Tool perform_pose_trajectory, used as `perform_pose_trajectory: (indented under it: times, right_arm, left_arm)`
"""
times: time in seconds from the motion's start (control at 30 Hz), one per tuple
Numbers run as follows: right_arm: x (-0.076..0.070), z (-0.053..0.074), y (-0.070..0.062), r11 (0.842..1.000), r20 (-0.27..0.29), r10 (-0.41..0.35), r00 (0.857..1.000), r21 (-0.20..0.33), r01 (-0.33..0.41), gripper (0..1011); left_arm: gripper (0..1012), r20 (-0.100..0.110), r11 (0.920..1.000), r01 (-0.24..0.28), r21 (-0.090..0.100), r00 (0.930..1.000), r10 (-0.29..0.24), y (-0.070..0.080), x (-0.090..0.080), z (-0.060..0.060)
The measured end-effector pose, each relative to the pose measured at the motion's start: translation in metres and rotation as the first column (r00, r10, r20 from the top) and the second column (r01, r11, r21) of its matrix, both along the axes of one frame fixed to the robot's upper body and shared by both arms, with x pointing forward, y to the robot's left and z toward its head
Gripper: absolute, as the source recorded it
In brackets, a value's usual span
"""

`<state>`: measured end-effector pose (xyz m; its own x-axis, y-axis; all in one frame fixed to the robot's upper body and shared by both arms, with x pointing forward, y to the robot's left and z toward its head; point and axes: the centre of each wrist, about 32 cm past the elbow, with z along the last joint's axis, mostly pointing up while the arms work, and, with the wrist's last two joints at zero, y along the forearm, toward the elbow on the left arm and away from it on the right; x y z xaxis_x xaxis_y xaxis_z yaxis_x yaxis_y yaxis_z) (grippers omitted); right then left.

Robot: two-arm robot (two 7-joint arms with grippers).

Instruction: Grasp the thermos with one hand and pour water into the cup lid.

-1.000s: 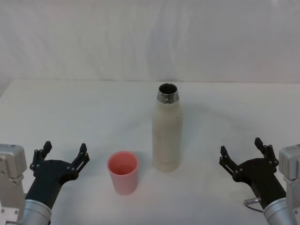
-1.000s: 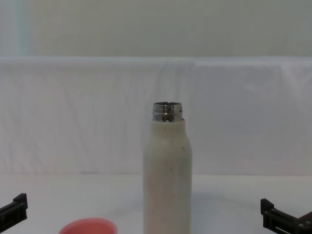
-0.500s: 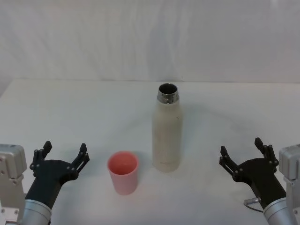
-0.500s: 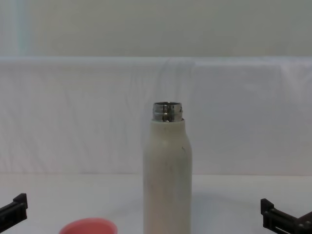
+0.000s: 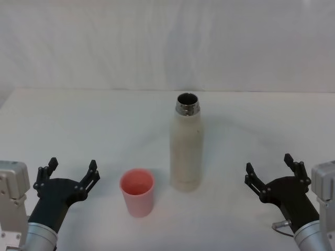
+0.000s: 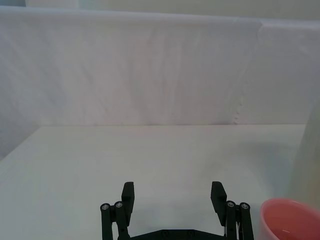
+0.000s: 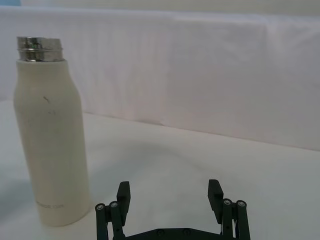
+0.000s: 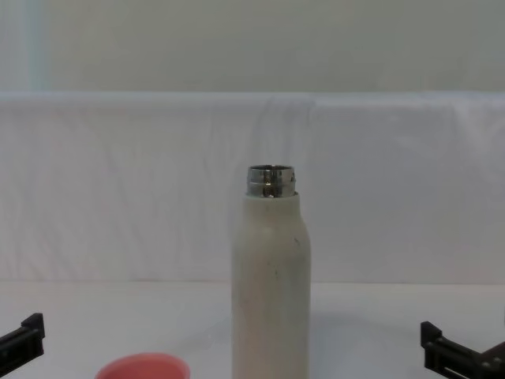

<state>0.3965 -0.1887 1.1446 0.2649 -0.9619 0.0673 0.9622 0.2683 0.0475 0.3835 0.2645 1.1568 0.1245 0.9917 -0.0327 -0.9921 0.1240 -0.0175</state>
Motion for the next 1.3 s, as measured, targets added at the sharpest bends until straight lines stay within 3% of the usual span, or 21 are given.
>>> perform_pose_trajectory:
  times: [0.3,0.6,1.0,1.3]
  right_arm:
    - [0.000,0.009,-0.004,0.998,0.017,0.054,0.998,-0.019,-0.054,1001]
    - [-0.010,0.023,-0.015,0.989,0.028,0.142,0.989,-0.050,-0.141,1001]
    - [-0.013,0.031,-0.024,0.941,-0.002,0.337,0.941,-0.014,-0.337,1001]
    - [-0.002,0.029,-0.020,0.919,-0.015,0.394,0.919,0.023,-0.394,1001]
  left_arm:
    - [1001,0.000,1.0000,0.000,0.000,1.0000,0.000,0.000,0.000,0.000]
    - [1001,0.000,1.0000,0.000,0.000,1.0000,0.000,0.000,0.000,0.000]
    - [1001,0.000,1.0000,0.000,0.000,1.0000,0.000,0.000,0.000,0.000]
    - [1001,0.000,1.0000,0.000,0.000,1.0000,0.000,0.000,0.000,0.000]
